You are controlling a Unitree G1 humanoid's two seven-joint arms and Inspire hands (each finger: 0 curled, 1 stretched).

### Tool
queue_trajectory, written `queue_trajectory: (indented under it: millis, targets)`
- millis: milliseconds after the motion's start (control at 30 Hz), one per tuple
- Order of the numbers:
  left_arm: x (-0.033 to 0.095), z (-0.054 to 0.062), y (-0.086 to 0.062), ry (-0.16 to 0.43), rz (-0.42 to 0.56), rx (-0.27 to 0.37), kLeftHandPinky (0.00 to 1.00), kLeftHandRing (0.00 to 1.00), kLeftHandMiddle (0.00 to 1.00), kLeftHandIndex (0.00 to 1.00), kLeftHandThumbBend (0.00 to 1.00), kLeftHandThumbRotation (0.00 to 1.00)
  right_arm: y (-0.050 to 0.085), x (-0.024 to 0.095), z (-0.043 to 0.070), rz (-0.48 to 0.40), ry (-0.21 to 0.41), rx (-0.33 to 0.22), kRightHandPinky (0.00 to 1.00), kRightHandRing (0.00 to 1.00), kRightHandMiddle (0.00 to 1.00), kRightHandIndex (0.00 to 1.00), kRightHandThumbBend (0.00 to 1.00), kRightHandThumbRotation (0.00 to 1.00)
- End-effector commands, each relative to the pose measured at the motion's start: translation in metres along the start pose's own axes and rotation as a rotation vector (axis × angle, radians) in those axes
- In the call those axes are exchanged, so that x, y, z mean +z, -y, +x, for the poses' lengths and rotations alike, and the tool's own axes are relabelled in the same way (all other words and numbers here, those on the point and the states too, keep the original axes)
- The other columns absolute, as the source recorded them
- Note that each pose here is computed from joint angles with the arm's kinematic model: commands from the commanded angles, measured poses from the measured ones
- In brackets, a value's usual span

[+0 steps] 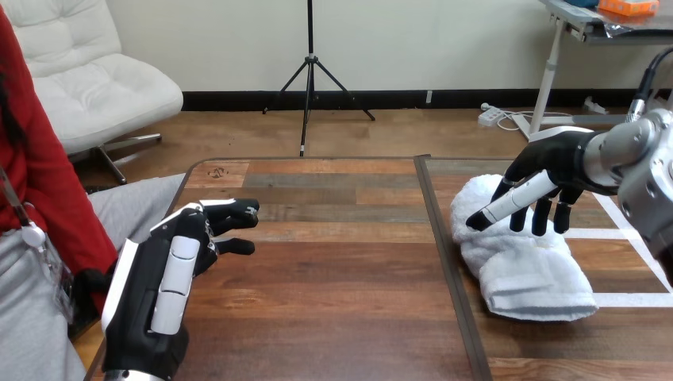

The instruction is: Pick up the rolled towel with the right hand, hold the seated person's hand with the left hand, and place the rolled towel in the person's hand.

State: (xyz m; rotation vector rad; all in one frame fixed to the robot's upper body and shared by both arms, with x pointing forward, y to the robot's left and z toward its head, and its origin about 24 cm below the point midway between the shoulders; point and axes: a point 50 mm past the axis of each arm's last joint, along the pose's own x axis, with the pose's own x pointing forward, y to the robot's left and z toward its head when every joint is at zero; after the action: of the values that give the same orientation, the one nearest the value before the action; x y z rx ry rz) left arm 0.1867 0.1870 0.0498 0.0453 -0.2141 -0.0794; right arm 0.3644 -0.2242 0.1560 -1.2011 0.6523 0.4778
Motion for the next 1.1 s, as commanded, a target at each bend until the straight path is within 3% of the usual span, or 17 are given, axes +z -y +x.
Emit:
queue_trajectory:
  millis: [0, 367, 567, 767, 867, 1033, 1067]
  targets:
    - [0.014, 0.016, 0.003, 0.097, 0.012, -0.021, 0.6, 0.72, 0.71, 0.56, 0.72, 1.0, 0.036, 0.019, -0.064, -0.054, 0.161, -0.267, 0.36, 0.45, 0.52, 0.62, 0.91, 0.45]
    - [0.013, 0.015, 0.004, 0.097, 0.005, -0.022, 0.59, 0.72, 0.71, 0.56, 0.73, 1.0, 0.034, 0.019, -0.078, -0.023, 0.201, -0.345, 0.34, 0.43, 0.51, 0.66, 0.87, 0.48]
    - [0.013, 0.015, 0.004, 0.095, 0.004, -0.019, 0.6, 0.72, 0.71, 0.56, 0.73, 1.0, 0.032, 0.018, -0.083, 0.003, 0.224, -0.393, 0.35, 0.46, 0.54, 0.67, 0.85, 0.49]
    - [0.013, 0.014, 0.004, 0.094, 0.002, -0.022, 0.6, 0.72, 0.7, 0.55, 0.74, 1.0, 0.028, 0.016, -0.087, 0.044, 0.274, -0.449, 0.3, 0.41, 0.5, 0.68, 0.84, 0.47]
    - [0.013, 0.014, 0.004, 0.093, 0.002, -0.023, 0.6, 0.72, 0.7, 0.55, 0.74, 1.0, 0.026, 0.016, -0.087, 0.067, 0.294, -0.478, 0.31, 0.44, 0.53, 0.69, 0.82, 0.45]
    - [0.013, 0.013, 0.004, 0.098, 0.012, -0.022, 0.6, 0.72, 0.7, 0.55, 0.74, 1.0, 0.021, 0.013, -0.086, 0.086, 0.285, -0.545, 0.45, 0.6, 0.66, 0.73, 0.85, 0.48]
    - [0.012, 0.013, 0.004, 0.099, 0.014, -0.022, 0.6, 0.72, 0.7, 0.55, 0.73, 1.0, 0.019, 0.013, -0.085, 0.093, 0.281, -0.56, 0.52, 0.66, 0.72, 0.76, 0.89, 0.51]
